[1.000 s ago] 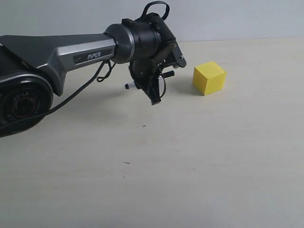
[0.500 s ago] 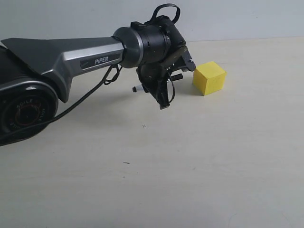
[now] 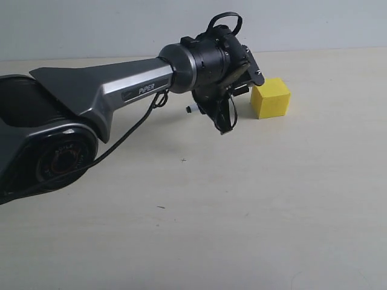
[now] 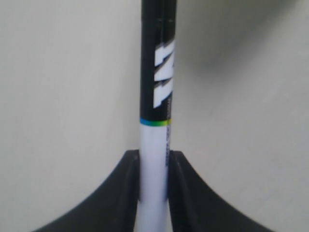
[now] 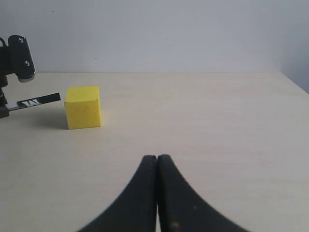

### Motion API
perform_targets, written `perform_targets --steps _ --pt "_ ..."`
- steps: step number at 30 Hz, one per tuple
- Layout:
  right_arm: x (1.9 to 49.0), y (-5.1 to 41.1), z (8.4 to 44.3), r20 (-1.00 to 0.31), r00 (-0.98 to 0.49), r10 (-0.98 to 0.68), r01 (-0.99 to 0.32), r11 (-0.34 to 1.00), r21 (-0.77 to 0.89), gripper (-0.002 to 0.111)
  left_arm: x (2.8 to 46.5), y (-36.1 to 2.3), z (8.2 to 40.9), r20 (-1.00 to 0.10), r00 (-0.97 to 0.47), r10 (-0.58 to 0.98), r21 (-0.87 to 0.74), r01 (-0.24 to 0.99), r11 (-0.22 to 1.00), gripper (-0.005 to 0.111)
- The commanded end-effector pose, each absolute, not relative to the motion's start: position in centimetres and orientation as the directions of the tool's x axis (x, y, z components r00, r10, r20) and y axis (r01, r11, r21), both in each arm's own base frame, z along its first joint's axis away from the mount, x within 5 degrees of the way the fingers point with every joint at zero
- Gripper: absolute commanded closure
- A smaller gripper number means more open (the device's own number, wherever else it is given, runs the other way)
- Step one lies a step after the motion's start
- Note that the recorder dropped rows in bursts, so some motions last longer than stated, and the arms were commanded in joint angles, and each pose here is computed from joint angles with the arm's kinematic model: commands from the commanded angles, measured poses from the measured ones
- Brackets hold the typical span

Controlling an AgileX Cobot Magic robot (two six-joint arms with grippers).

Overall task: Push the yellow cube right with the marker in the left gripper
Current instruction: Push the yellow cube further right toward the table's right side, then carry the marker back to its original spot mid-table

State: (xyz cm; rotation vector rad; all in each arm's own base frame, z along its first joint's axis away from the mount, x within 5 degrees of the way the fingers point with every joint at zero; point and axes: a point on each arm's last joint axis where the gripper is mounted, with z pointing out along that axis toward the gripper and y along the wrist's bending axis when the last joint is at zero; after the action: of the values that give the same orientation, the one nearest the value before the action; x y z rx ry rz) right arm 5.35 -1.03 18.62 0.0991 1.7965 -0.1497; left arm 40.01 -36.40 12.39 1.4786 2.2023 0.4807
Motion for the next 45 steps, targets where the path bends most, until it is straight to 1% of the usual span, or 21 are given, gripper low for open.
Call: perform_targets --steps 1,5,8,10,14,16,17,21,27,30,34,36,38,42,44,45 --pt "5.3 -1.1 18.6 -0.975 -0.22 -0.02 0.152 0.987 -0.055 0.108 39.8 -35.8 12.9 -0.102 -0.372 0.922 0.529 0.765 0.368 0.107" --pt "5.3 -1.1 18.6 -0.975 -0.22 -0.02 0.152 0.987 -0.055 0.108 39.7 -35.5 12.9 -0.066 -0.383 0.921 0.537 0.765 0.356 0.107" --pt "5.3 -1.1 18.6 -0.975 -0.22 -0.02 0.152 0.987 -0.055 0.108 39.7 -35.6 12.9 -0.077 -0.378 0.923 0.536 0.764 0.357 0.107" --pt "5.3 -1.1 18.6 -0.975 -0.22 -0.02 0.152 0.987 -0.055 0.108 39.8 -36.0 12.9 -0.12 -0.364 0.924 0.521 0.769 0.37 0.107" --pt "5.3 -1.1 18.6 -0.975 -0.22 -0.02 0.152 0.987 -0.055 0.108 39.7 -37.7 12.8 -0.274 -0.315 0.909 0.46 0.787 0.411 0.107" --pt "5.3 -1.1 18.6 -0.975 -0.22 -0.02 0.152 0.987 -0.055 0.108 39.8 -38.1 12.7 -0.315 -0.315 0.895 0.46 0.774 0.435 0.107" --pt "5.3 -1.1 18.6 -0.975 -0.22 -0.02 0.152 0.987 -0.055 0.108 39.9 -37.9 12.5 -0.317 -0.328 0.89 0.472 0.759 0.449 0.107" --pt "5.3 -1.1 18.6 -0.975 -0.22 -0.02 0.152 0.987 -0.055 0.108 40.2 -36.7 12.4 -0.246 -0.387 0.889 0.494 0.739 0.459 0.107" --pt "5.3 -1.1 18.6 -0.975 -0.22 -0.02 0.152 0.987 -0.055 0.108 39.1 -35.5 14.0 -0.126 -0.479 0.869 0.479 0.737 0.476 0.107" --pt "5.3 -1.1 18.6 -0.975 -0.22 -0.02 0.152 0.987 -0.055 0.108 38.2 -35.4 15.3 -0.116 -0.516 0.849 0.414 0.751 0.513 0.107" --pt "5.3 -1.1 18.6 -0.975 -0.22 -0.02 0.152 0.987 -0.055 0.108 37.6 -35.7 17.4 -0.174 -0.529 0.831 0.348 0.756 0.554 0.107" --pt "5.3 -1.1 18.6 -0.975 -0.22 -0.02 0.152 0.987 -0.055 0.108 36.8 -35.5 18.0 -0.177 -0.544 0.82 0.3 0.764 0.571 0.107" --pt "5.3 -1.1 18.6 -0.975 -0.22 -0.02 0.152 0.987 -0.055 0.108 35.9 -35.0 18.3 -0.162 -0.559 0.813 0.255 0.773 0.582 0.107" --pt "5.3 -1.1 18.6 -0.975 -0.22 -0.02 0.152 0.987 -0.055 0.108 33.8 -33.0 18.1 -0.083 -0.608 0.79 0.24 0.757 0.608 0.107" --pt "5.3 -1.1 18.6 -0.975 -0.22 -0.02 0.152 0.987 -0.055 0.108 32.6 -31.8 18.6 -0.075 -0.642 0.763 0.234 0.733 0.639 0.107" --pt "5.3 -1.1 18.6 -0.975 -0.22 -0.02 0.152 0.987 -0.055 0.108 32.1 -31.3 18.7 -0.098 -0.651 0.753 0.229 0.722 0.653 0.107"
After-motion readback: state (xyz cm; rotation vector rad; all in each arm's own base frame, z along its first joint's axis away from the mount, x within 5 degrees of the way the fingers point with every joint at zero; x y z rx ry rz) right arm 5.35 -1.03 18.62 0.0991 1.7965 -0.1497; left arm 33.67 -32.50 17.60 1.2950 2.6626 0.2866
